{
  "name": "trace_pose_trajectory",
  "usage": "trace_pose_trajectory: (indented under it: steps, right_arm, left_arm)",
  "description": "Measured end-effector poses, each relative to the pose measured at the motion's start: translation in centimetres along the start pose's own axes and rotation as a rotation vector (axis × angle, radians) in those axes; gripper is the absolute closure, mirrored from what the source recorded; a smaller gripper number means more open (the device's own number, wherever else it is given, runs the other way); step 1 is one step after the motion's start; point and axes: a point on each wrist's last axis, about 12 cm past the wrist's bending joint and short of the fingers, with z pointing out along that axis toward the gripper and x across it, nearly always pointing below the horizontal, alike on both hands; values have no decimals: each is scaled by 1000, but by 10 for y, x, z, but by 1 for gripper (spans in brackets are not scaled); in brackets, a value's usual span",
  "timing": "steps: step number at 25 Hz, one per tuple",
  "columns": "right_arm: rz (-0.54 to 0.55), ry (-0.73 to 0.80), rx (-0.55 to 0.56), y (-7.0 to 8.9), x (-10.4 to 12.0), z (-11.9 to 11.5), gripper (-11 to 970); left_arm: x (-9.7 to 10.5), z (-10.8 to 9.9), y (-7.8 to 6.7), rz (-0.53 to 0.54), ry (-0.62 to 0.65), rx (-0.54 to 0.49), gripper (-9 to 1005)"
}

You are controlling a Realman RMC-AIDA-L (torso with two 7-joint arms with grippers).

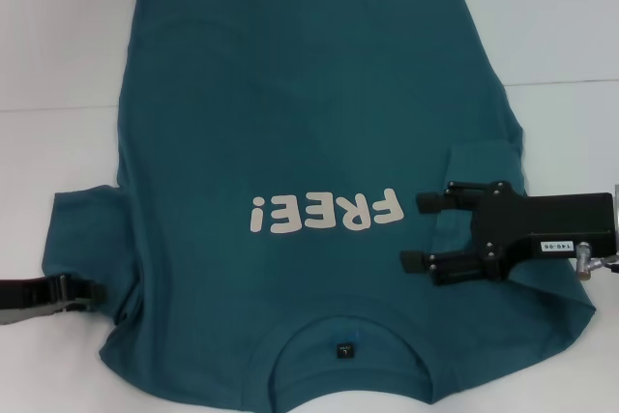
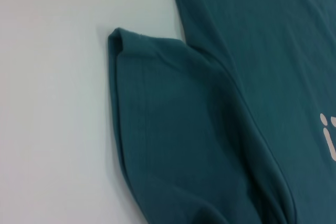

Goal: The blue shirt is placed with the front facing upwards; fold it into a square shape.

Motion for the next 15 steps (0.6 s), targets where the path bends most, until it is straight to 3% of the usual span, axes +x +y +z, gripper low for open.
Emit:
trace_pose_trajectory:
  steps: [3,6,15]
  right_arm:
    - [0,-2,-1,0,0,0,31]
    - [1,-2,-1,0,0,0,31]
    - [1,-4,-2,0,0,0,31]
  left_arm:
    - [-1,0,0,2,-4,-2,568]
    - [-1,1,-1,6,0,-3,800]
    - [-1,1,-2,12,7,1,921]
